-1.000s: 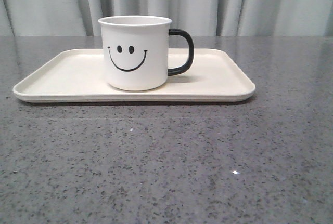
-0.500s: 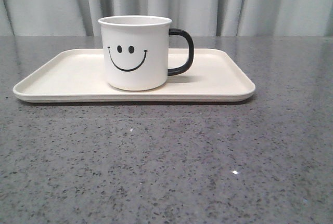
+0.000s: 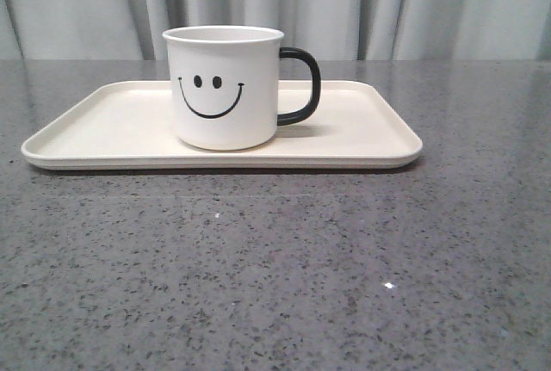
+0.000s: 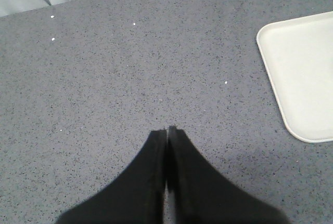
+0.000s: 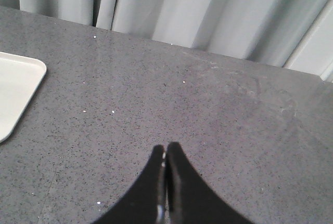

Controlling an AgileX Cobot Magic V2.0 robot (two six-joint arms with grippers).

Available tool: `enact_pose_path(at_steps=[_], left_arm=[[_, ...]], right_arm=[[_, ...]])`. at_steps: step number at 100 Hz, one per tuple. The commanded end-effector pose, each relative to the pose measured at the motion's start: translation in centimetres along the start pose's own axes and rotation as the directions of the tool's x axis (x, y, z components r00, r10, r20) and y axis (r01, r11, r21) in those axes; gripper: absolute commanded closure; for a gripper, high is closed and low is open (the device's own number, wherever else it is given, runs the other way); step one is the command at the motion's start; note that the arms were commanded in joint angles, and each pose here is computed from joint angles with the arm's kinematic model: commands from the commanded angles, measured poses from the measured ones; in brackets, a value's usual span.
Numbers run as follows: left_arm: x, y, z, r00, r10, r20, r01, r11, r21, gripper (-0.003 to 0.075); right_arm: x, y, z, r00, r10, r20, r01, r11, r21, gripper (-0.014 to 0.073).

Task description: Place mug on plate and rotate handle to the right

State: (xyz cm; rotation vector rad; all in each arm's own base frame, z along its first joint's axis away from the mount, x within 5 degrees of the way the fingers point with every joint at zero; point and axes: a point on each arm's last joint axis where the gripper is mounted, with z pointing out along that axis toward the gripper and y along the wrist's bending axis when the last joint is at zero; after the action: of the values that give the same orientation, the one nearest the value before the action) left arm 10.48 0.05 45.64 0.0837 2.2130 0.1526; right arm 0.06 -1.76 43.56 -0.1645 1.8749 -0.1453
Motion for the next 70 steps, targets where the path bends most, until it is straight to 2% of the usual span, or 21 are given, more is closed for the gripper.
enact_pose_path(at_steps=[1, 27, 41, 50, 54, 60, 61, 62, 64, 65, 66, 67, 68, 70], left_arm=[[-0.9, 0.1, -0.5, 0.996, -0.016, 0.090, 0.016, 1.000, -0.001, 0.0740], [-0.9, 0.3, -0.7, 0.995, -0.012, 0.100, 0.013, 1.000, -0.010, 0.0740], [-0.1, 1.1, -2.0, 0.972, -0.028, 0.233, 0.041, 0.998, -0.052, 0.0740], [1.1, 0.9, -2.7, 0.912, -0.043, 0.408, 0.061, 0.998, -0.031, 0.0740], [1.9, 0.7, -3.1, 0.856, -0.049, 0.515, 0.066, 0.998, -0.015, 0.0740], [3.4, 0.2, -2.4, 0.802, -0.053, 0.595, 0.061, 0.998, 0.008, 0.0740], [3.5, 0.2, -2.6, 0.777, -0.057, 0.626, 0.062, 0.998, 0.014, 0.0740], [3.7, 0.1, -2.2, 0.786, -0.058, 0.615, 0.061, 0.998, 0.016, 0.0740], [4.3, -0.1, -2.3, 0.748, -0.059, 0.662, 0.057, 0.998, 0.024, 0.0740], [4.7, -0.2, -1.8, 0.750, -0.059, 0.659, 0.054, 0.998, 0.028, 0.0740], [4.9, -0.2, -2.0, 0.727, -0.059, 0.684, 0.052, 0.998, 0.030, 0.0740], [5.4, -0.4, -1.5, 0.730, -0.057, 0.681, 0.049, 0.998, 0.032, 0.0740], [5.6, -0.4, -1.6, 0.708, -0.059, 0.704, 0.048, 0.998, 0.035, 0.0740], [6.2, -0.6, -1.0, 0.698, -0.057, 0.714, 0.041, 0.998, 0.039, 0.0740]], right_arm=[[-1.1, -0.3, 0.0, 0.998, -0.006, 0.069, 0.004, 1.000, 0.030, 0.0705], [-1.1, -0.3, 0.0, 0.998, -0.006, 0.069, 0.004, 1.000, 0.030, 0.0705], [-1.1, -0.3, 0.0, 0.998, -0.006, 0.069, 0.004, 1.000, 0.030, 0.0705], [-1.1, -0.3, 0.0, 0.998, -0.006, 0.070, 0.004, 1.000, 0.029, 0.0705], [-1.1, -0.3, 0.0, 0.998, -0.006, 0.070, 0.004, 1.000, 0.029, 0.0705], [-1.1, -0.3, 0.0, 0.998, -0.006, 0.070, 0.004, 1.000, 0.029, 0.0705], [-1.1, -0.3, 0.0, 0.998, -0.006, 0.070, 0.004, 1.000, 0.029, 0.0705], [-1.1, -0.3, 0.0, 0.998, -0.006, 0.070, 0.004, 1.000, 0.029, 0.0705], [-1.1, -0.3, 0.0, 0.998, -0.006, 0.070, 0.004, 1.000, 0.029, 0.0705], [-1.1, -0.3, 0.0, 0.998, -0.006, 0.070, 0.004, 1.000, 0.029, 0.0705], [-1.1, -0.3, 0.0, 0.998, -0.006, 0.070, 0.004, 1.000, 0.029, 0.0705], [-1.1, -0.3, 0.0, 0.998, -0.006, 0.070, 0.004, 1.000, 0.029, 0.0705], [-1.1, -0.3, 0.0, 0.998, -0.006, 0.070, 0.004, 1.000, 0.029, 0.0705], [-1.1, -0.3, 0.0, 0.998, -0.006, 0.070, 0.004, 1.000, 0.029, 0.0705]])
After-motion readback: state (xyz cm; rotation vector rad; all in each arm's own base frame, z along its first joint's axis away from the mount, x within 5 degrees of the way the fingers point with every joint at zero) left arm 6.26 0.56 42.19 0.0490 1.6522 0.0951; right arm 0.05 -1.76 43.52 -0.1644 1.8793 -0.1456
